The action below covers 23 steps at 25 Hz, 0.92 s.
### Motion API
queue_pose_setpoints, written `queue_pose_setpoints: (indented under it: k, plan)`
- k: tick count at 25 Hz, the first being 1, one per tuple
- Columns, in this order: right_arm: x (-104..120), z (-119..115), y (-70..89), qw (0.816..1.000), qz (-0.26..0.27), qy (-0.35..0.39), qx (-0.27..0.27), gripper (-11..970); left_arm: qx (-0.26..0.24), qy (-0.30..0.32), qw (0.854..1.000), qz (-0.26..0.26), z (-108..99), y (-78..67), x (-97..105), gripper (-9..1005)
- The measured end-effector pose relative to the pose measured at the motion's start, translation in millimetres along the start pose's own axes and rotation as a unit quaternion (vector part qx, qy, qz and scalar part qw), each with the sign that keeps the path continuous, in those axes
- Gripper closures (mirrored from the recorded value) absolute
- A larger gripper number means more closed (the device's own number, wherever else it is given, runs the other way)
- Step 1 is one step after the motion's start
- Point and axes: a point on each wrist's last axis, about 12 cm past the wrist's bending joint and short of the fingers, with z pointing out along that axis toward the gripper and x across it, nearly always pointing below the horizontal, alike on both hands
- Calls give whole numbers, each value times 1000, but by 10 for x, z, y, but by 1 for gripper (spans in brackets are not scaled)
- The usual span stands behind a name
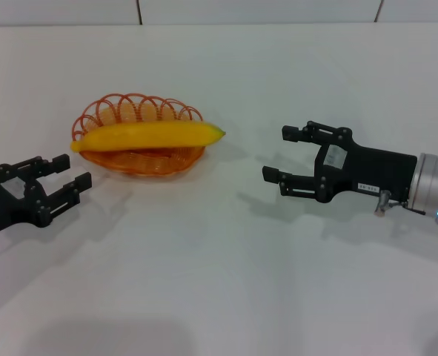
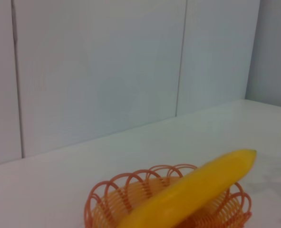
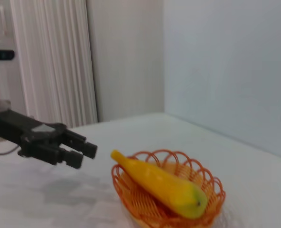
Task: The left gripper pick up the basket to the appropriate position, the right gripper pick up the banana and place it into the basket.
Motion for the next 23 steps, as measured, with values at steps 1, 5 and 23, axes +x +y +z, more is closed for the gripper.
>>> queue_pose_setpoints:
  k: [1,5,23]
  plan:
    - [12,-2,15,1000,-2,-6,1,138,0,0,1000,0,1,1,-1,485]
    - [29,-12,41,1000,-7,-17,3,138,-2,-4,1000,0,3,7,-13,485]
    - [59,-5,71,1000,-1,-14,-2,138,-7,-17,1000,5,-16,5,-23,485]
